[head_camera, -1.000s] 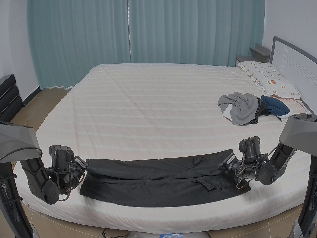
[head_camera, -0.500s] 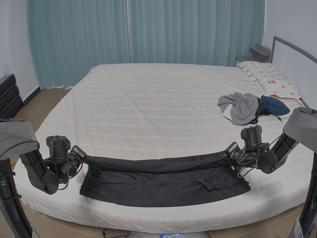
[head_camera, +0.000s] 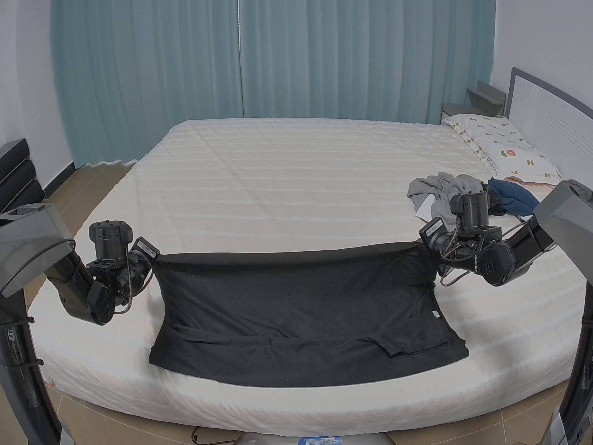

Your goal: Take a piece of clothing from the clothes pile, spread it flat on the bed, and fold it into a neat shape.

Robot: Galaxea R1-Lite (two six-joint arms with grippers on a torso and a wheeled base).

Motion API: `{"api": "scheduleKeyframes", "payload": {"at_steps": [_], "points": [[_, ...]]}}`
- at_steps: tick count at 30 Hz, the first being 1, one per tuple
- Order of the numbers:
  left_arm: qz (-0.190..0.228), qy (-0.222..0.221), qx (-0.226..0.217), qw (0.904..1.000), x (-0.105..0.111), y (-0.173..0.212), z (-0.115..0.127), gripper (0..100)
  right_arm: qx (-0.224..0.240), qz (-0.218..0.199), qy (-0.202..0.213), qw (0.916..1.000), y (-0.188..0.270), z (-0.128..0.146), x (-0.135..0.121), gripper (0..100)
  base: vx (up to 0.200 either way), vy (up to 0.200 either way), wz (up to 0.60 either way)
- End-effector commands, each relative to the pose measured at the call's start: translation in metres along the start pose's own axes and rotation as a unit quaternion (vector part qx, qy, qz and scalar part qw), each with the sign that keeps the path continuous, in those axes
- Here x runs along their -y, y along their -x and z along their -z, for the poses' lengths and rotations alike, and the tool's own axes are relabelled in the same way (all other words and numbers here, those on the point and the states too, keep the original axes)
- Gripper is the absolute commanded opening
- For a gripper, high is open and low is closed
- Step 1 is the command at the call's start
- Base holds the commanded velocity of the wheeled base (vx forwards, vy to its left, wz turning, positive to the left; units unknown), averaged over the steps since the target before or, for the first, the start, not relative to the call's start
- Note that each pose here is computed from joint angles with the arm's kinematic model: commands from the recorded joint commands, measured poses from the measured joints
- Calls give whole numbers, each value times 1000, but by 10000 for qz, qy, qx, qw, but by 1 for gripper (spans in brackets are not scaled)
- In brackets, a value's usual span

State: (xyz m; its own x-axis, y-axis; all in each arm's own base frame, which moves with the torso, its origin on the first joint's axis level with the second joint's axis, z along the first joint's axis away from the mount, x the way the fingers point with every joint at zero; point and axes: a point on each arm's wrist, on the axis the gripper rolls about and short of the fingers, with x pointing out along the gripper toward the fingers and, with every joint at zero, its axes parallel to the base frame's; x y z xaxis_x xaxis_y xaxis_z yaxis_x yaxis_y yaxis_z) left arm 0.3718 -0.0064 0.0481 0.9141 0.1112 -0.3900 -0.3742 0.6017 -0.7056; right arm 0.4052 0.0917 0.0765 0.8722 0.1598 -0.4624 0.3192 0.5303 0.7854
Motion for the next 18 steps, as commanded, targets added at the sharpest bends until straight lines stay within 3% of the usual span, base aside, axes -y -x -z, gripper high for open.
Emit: {"api": "scheduleKeyframes", "payload": {"at_steps": [1,8,18], "points": [[-11,-7,-1,10000,-1,-6,2,0,-2,55,127,9999,-15,2,7,0,0,0,0],[-48,-456,-42,9989,-3,-6,3,0,233,-193,148,9994,-19,-11,-8,0,0,0,0],[28,-745,11,9972,1,-5,0,0,320,-91,184,9993,-16,-17,-4,0,0,0,0]]}}
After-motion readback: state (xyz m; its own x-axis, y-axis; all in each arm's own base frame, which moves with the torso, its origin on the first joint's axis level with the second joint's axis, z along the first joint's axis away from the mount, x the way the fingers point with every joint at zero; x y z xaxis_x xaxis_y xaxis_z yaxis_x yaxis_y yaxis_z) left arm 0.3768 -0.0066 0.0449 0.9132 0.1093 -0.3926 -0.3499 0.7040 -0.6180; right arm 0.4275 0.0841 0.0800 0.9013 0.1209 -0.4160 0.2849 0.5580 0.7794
